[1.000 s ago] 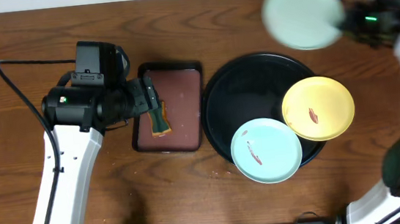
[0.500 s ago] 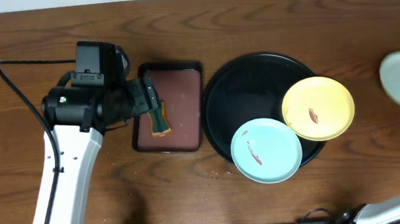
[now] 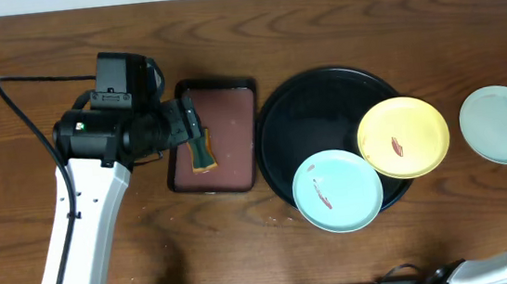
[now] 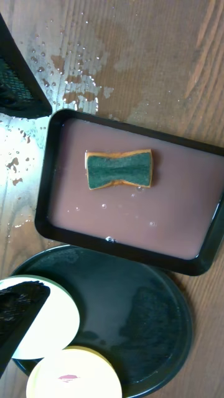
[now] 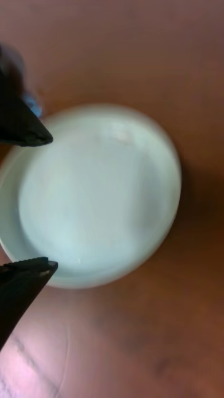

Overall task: Clean dirty plates on tray and stack at the side
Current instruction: 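Carry the green plate right and set it on the table, then grasp the yellow plate rim with right gripper, slide it to center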

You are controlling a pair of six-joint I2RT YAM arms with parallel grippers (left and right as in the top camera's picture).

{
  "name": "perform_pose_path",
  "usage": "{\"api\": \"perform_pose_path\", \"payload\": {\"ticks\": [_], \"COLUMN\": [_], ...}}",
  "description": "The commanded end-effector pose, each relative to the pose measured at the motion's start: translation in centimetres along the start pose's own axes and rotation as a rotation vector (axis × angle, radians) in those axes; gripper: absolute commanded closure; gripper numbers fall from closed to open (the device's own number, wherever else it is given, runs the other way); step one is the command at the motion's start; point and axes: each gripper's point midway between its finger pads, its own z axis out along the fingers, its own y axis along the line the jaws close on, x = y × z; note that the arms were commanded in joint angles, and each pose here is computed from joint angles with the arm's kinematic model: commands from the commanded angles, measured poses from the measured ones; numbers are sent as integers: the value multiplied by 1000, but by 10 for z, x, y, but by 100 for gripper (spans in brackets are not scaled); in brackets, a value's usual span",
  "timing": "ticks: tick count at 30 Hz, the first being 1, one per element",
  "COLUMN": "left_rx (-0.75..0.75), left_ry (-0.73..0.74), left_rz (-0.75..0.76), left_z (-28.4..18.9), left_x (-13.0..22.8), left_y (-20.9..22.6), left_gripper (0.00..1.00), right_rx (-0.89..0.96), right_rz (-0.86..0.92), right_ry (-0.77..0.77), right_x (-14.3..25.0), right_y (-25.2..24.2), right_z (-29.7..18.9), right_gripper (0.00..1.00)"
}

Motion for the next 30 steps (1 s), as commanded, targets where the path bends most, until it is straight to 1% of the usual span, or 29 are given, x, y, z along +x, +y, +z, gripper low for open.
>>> {"api": "perform_pose_path", "payload": {"ticks": [1, 3, 5, 9, 13, 15, 17, 23, 25, 26, 30], "left_rx": [-6, -6, -6, -6, -6, -6, -6, -6, -6, -6, -6], "left_ry": [-22, -22, -22, -22, -22, -22, -22, -22, -22, -22, -22], "left_rz": [14, 14, 14, 14, 14, 14, 14, 14, 14, 14, 14], "left_z": [-5, -5, -5, -5, -5, -5, -5, -5, -5, -5, -5], "left_x": [-5, -5, -5, -5, -5, -5, -5, -5, -5, -5, -5], "left_y": [0, 0, 0, 0, 0, 0, 0, 0, 0, 0, 0], "left_gripper": [16, 16, 16, 15, 16, 16, 16, 16, 16, 16, 16], "right_rx": [-217, -227, -188, 63, 320, 398, 434, 370, 338, 315, 185], "right_rz": [-188, -254, -315, -412, -584, -623, -660, -668, -663, -661, -657], "right_ry": [-49, -27, 37, 146, 149, 123, 110, 148, 160, 159, 177], "right_x": [6, 24, 52, 98, 126, 132, 137, 163, 169, 171, 179], "right_y": [72, 91, 101, 84, 64, 59, 56, 48, 48, 51, 72], "right_z": [-46, -53, -51, -35, -19, -15, -10, 18, 25, 27, 34], "right_gripper": [43, 43, 44, 45, 46, 46, 46, 49, 52, 56, 63]}}
